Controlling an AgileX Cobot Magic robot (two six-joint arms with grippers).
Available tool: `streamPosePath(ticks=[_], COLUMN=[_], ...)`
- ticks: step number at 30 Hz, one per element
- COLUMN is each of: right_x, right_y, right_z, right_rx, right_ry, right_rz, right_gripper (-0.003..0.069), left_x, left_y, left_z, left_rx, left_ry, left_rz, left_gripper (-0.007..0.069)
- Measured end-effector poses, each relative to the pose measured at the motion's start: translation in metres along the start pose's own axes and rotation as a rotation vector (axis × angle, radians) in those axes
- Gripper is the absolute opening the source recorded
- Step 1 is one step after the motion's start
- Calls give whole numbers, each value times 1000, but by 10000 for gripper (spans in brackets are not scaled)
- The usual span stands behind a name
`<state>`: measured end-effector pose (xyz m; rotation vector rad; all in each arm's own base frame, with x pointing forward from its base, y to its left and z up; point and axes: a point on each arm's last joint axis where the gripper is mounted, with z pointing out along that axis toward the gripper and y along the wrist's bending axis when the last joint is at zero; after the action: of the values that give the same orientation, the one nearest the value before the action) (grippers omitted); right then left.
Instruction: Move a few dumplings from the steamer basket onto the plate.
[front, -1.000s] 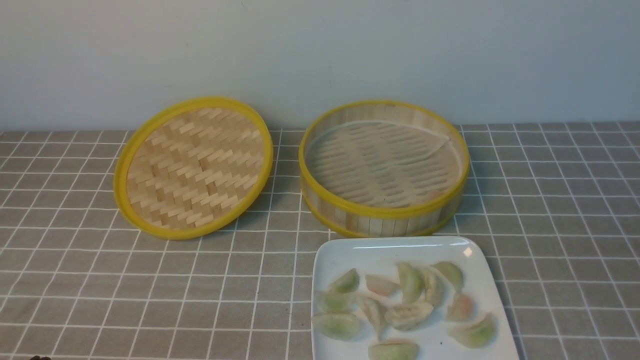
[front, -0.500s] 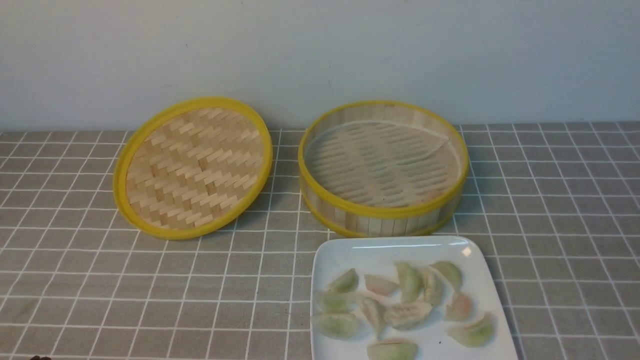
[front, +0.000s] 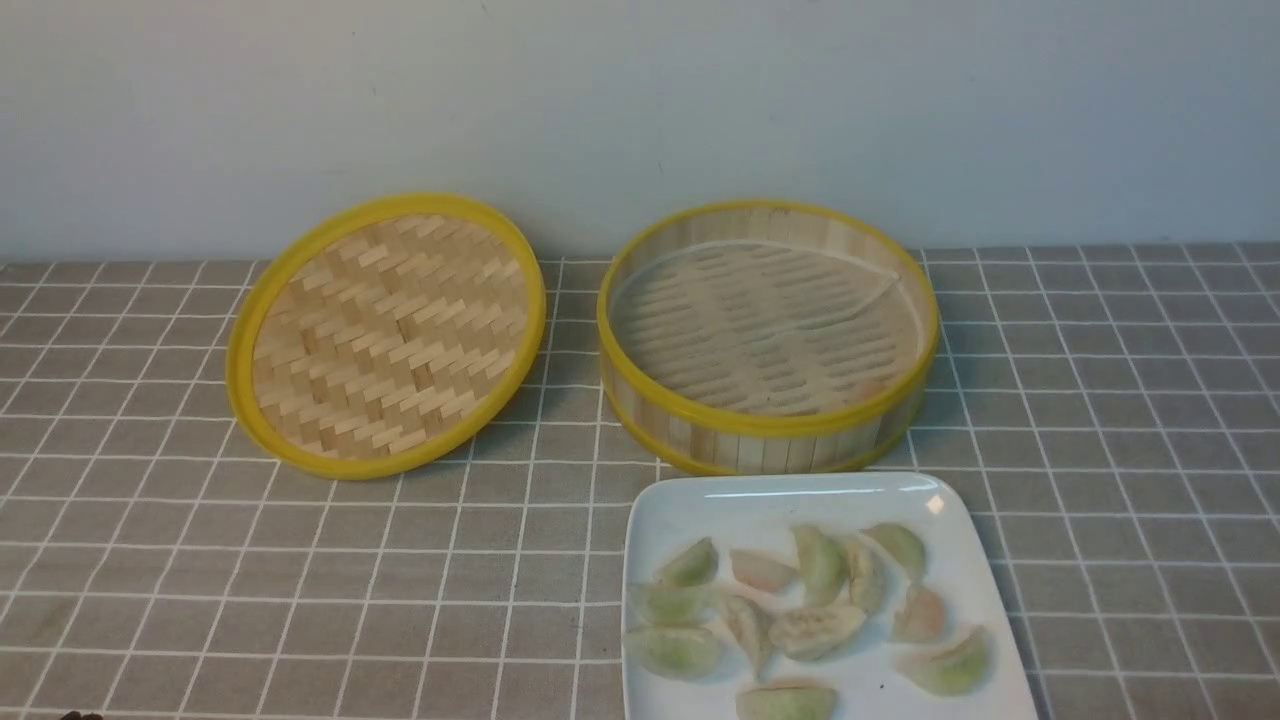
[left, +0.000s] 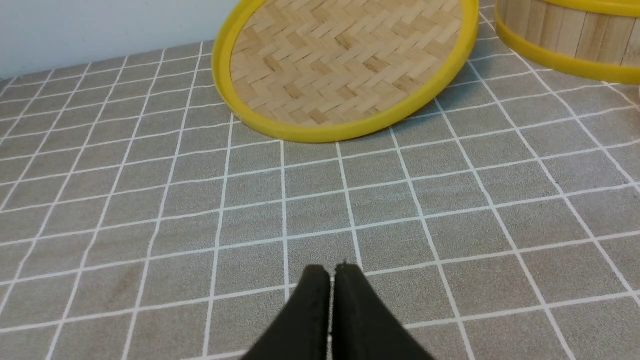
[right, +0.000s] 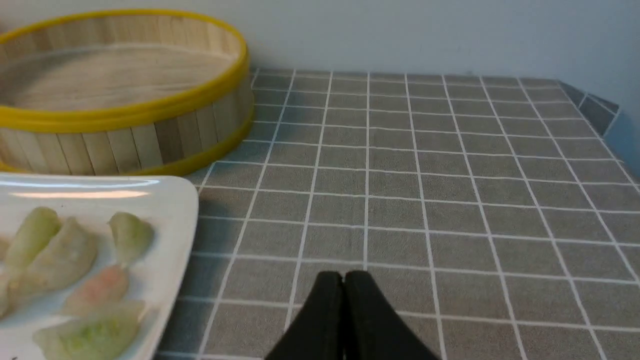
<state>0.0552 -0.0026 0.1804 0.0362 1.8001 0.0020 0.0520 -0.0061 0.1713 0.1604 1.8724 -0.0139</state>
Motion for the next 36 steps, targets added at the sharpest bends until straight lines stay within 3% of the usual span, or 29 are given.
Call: streamPosePath(ticks=[36], right_x=[-1], right_y=[-2], right_z=[-1], right_rx=[37], right_ry=[-25], right_rz=[14], right_gripper=[-13], left_x=[0], left_y=[0], left_z=[0], left_rx=[0], left_ry=[0], left_rz=[0], left_gripper=[-5])
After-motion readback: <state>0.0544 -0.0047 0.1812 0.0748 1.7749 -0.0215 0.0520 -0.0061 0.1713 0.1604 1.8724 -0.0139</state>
